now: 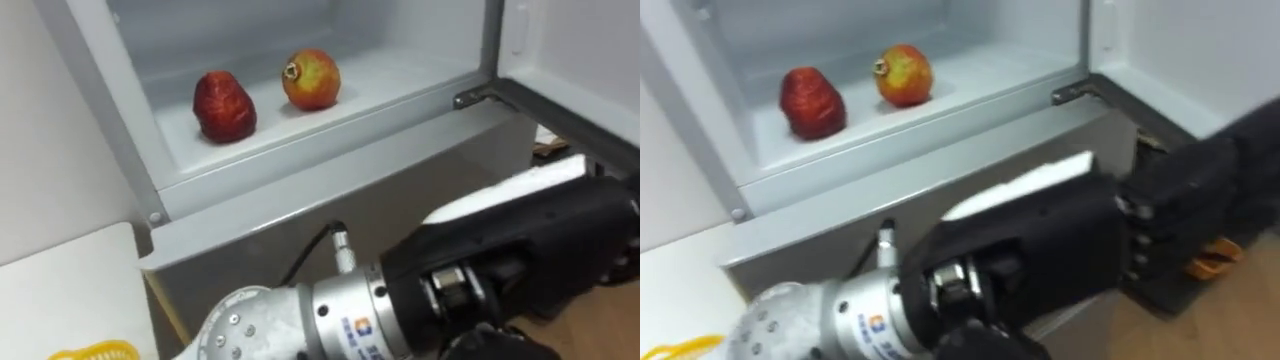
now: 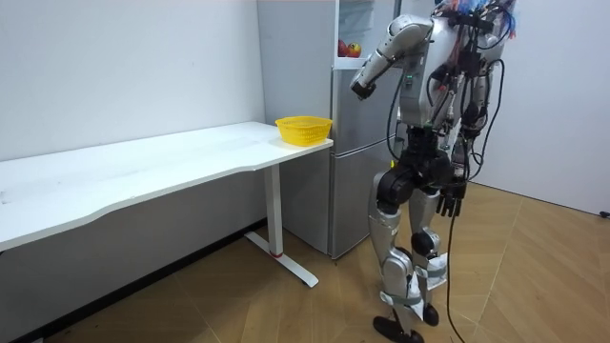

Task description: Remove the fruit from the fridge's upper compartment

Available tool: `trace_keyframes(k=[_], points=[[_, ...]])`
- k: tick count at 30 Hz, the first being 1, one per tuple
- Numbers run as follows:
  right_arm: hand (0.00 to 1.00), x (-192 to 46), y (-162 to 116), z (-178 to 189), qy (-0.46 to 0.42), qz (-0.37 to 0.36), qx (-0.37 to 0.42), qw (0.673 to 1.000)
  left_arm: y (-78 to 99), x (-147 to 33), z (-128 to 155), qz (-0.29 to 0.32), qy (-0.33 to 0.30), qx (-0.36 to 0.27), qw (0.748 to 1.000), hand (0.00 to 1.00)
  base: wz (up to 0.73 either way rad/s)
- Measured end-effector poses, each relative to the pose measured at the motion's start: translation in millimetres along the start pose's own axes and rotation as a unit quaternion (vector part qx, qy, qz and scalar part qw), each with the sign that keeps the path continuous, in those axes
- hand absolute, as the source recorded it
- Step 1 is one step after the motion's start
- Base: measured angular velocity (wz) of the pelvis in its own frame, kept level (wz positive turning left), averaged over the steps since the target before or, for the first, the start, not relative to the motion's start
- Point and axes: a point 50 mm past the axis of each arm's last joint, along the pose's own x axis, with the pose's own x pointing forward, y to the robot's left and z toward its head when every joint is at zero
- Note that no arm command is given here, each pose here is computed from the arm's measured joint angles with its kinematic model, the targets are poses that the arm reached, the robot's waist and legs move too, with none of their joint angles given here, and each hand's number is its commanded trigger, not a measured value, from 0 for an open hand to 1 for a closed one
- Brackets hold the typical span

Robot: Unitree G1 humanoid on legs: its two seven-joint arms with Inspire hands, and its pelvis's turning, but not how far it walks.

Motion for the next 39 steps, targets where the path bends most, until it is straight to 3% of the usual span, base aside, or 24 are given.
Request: trace_keyframes(k=[4,8,12,16,19,23,28,32,36,39], points=[[0.0,0.3,7.5,-9.8,0.007,0.007,-0.003,1.0,8.8,-21.1,13.0,0.054,0.003,0.061,0.997,0.0,0.13],[0.0,0.1,13.6,-20.8,0.018,0.009,0.012,1.0,14.0,-37.0,20.2,0.103,0.001,0.082,0.991,0.0,0.25],[0.0,-0.5,19.8,-32.1,0.029,0.009,0.012,0.999,21.2,-60.9,31.7,0.18,0.008,0.134,0.974,0.0,0.05],[0.0,-0.6,24.2,-32.3,0.025,0.007,-0.007,1.0,31.9,-88.3,56.2,0.278,0.012,0.239,0.93,0.0,0.11],[0.0,-1.4,30.8,-33.8,0.019,0.015,-0.032,0.999,37.8,-106.5,68.6,0.34,0.001,0.273,0.9,0.0,0.1],[0.0,-2.6,31.3,-33.0,0.011,0.012,-0.065,0.998,38.7,-126.1,74.0,0.393,0.004,0.295,0.871,0.0,0.13],[0.0,-5.0,28.7,-27.0,-0.006,0.017,-0.103,0.995,35.2,-165.4,68.3,0.473,0.052,0.288,0.831,0.0,0.07],[0.0,-7.6,30.3,-30.4,-0.01,0.027,-0.11,0.994,34.3,-181.1,74.5,0.515,0.059,0.302,0.8,0.0,0.03],[0.0,-10.5,31.2,-34.0,-0.013,0.035,-0.126,0.991,35.1,-195.9,91.7,0.559,0.041,0.342,0.754,0.0,0.01],[0.0,-13.1,27.5,-37.9,-0.018,0.024,-0.115,0.993,31.3,-212.5,105.1,0.603,0.029,0.374,0.704,0.0,0.02]])
